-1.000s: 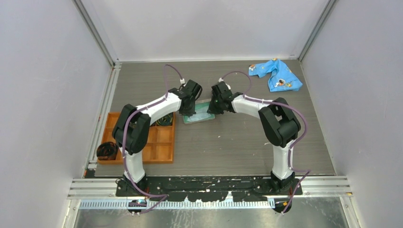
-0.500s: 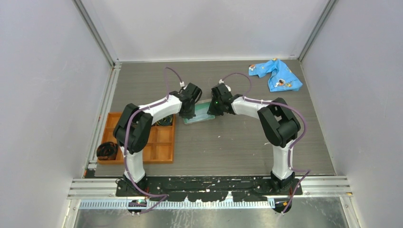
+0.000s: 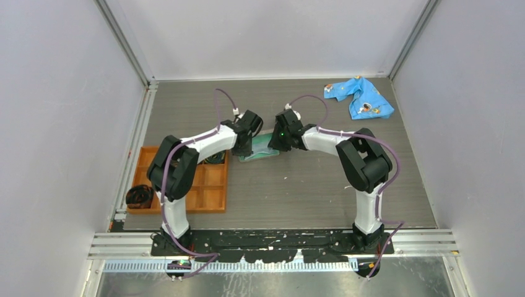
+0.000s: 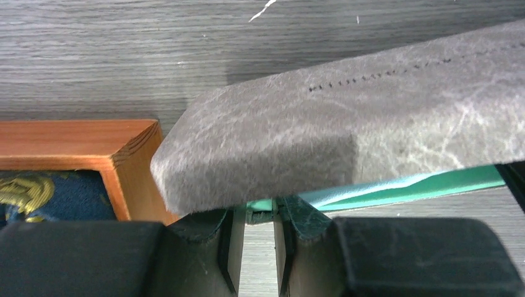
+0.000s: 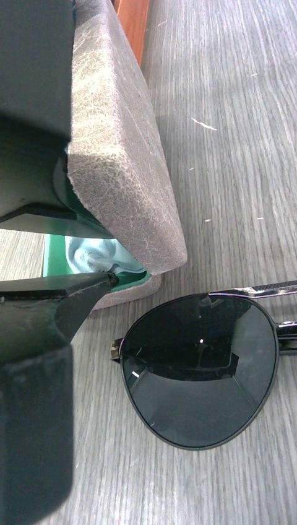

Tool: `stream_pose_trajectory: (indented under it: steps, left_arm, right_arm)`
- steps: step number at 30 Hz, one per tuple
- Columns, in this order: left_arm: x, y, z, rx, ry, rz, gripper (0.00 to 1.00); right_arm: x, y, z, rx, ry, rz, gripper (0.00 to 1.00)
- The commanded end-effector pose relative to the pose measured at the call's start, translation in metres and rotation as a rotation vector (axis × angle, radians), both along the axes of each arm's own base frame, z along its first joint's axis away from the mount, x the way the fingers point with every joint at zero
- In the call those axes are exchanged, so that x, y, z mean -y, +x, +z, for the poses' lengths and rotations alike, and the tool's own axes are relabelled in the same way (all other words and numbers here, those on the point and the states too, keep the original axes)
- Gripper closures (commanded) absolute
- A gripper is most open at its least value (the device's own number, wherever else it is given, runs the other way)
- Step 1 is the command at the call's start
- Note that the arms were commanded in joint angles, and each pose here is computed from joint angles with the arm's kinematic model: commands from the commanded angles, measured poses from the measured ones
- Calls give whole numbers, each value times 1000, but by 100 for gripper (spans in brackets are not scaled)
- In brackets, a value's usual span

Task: Organize the sunglasses
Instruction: Place the glasses cleaning cloth in the sunglasses case.

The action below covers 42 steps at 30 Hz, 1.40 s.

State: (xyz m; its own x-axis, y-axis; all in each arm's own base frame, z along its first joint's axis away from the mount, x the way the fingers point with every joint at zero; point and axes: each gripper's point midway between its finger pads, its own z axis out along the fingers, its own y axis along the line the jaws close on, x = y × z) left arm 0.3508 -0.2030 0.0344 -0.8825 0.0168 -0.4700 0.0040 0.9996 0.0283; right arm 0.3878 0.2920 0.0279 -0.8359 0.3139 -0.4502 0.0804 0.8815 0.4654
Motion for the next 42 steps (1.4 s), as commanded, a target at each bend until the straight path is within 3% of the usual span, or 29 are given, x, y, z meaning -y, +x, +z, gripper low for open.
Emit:
stream_pose_trajectory:
  steps: [1, 12, 20, 30, 42]
  left_arm:
    - [-8, -2, 35, 70, 26, 18, 77]
    - [7, -15, 71, 113, -45, -39, 80]
    - [27, -23, 47, 88, -140, -60, 89]
    - [34, -8, 22, 99, -128, -55, 90]
    - [38, 1, 36, 186, -184, -23, 91]
  right_arm:
    - [10, 5, 25, 68, -22, -13, 66]
    - [25, -5, 48, 113, -69, -2, 65]
    - [20, -12, 44, 94, -50, 18, 67]
    - [15, -11, 46, 103, -22, 15, 70]
    - [-24, -6, 34, 87, 29, 51, 72]
